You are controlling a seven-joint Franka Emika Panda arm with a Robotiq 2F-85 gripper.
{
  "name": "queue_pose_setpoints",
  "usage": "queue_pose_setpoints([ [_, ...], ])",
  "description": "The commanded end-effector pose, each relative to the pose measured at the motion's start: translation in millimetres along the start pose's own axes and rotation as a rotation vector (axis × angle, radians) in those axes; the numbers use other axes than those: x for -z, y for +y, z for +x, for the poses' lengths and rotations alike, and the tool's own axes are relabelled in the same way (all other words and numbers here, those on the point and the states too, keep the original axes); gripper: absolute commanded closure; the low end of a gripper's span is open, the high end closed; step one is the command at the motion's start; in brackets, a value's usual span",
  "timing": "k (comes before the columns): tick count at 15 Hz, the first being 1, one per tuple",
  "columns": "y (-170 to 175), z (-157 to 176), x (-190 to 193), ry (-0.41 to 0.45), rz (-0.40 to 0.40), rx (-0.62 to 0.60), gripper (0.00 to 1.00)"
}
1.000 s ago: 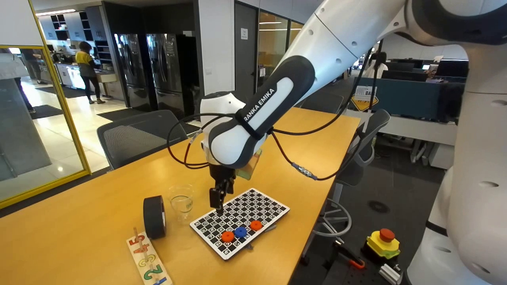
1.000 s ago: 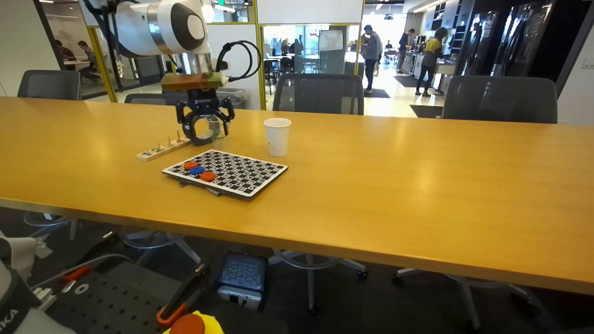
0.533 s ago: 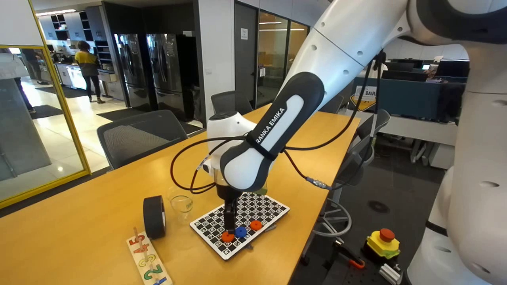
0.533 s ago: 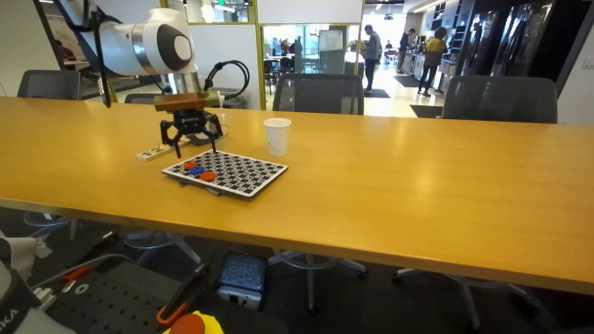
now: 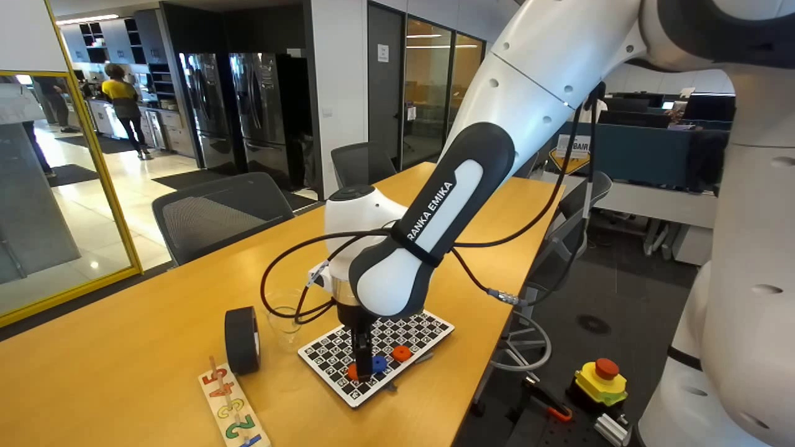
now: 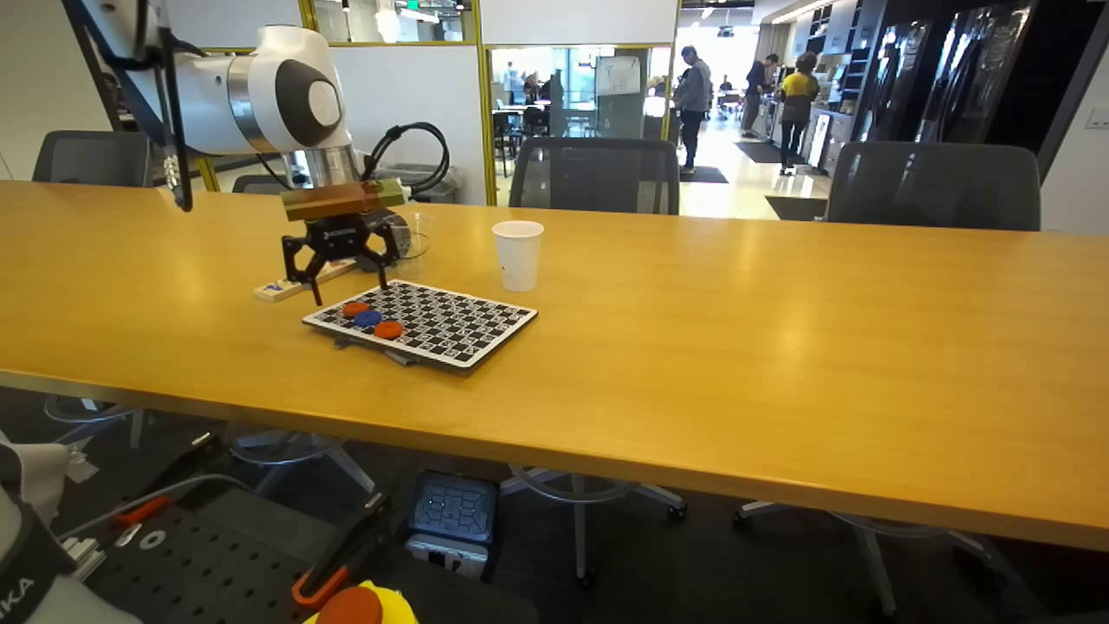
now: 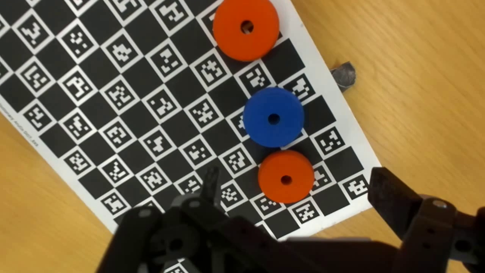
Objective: Pick up the blue and orange objects and put them in the cups
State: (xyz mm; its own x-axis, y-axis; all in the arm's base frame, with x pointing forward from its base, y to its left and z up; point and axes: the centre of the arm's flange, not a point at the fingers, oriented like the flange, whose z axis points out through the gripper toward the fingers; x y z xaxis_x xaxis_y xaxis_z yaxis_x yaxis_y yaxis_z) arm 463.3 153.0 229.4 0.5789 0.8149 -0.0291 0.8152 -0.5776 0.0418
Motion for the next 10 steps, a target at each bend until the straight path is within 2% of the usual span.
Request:
queue_pose_setpoints([
  [1, -1.4, -0.4, -3.9, 0.032, 0.001, 0.054, 0.00],
  [10, 3.6, 1.3, -15.7, 0.042, 0.016, 0.090, 0.00],
])
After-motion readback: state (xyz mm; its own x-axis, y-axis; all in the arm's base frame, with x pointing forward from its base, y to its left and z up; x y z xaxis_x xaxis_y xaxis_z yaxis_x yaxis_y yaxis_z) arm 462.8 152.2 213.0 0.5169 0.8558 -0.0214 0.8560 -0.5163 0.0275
